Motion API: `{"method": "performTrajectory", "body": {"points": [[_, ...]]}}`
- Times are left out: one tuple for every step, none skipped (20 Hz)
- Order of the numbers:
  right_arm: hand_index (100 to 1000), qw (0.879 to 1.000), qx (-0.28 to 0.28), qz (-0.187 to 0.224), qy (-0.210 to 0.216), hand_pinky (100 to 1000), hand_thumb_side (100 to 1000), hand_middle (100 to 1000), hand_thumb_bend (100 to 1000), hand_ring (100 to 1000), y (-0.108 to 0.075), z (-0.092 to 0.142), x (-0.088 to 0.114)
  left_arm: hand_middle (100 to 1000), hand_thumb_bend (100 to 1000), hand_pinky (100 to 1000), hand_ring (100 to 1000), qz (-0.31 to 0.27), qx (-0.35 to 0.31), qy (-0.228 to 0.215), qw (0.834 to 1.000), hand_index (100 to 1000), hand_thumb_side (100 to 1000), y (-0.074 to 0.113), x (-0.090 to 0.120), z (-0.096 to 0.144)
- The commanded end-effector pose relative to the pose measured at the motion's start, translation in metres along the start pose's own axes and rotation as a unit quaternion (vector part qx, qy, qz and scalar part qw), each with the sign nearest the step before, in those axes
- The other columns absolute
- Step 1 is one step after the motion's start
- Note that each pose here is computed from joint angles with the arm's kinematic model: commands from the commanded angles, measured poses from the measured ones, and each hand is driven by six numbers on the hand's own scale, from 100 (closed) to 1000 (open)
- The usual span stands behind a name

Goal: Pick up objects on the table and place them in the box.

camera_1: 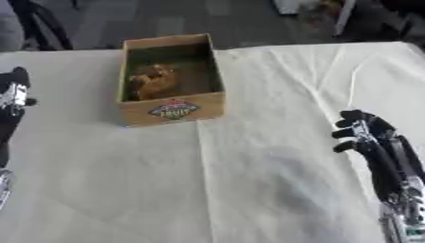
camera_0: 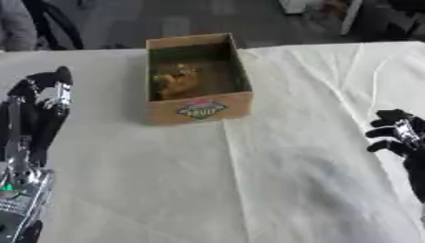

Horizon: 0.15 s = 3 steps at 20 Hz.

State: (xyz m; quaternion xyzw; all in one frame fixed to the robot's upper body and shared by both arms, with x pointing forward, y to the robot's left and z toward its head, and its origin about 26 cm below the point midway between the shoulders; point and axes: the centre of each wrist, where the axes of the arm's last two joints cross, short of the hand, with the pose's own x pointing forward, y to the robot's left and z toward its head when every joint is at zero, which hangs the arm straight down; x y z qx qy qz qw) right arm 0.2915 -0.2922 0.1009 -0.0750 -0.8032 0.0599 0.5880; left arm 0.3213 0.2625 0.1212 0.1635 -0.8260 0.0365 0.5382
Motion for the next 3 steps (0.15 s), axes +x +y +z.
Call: {"method": "performTrajectory", "body": {"points": [[726,1.0,-0.002,0.001,-0.013,476,685,595,100,604,-0.0022,-0.0025,0.0062,528,347,609,843,0.013,0.011,0.003,1.0,645,565,0.0003,-0.0062,0.003],[726,1.0,-0.002,0.0,-0.012,476,686,595,100,604,-0.0021,-0.0023,0.0061,527,343,609,842,0.015,0.013,0.007,1.0,644,568,-0.0002,-0.0096,0.0052],[727,1.0,-0.003,0.0,-0.012,476,687,595,100,604,-0.0021,-0.0023,0.006,525,341,608,841,0.017,0.013,0.011,1.0,644,571,-0.0008,-0.0124,0.007]]}}
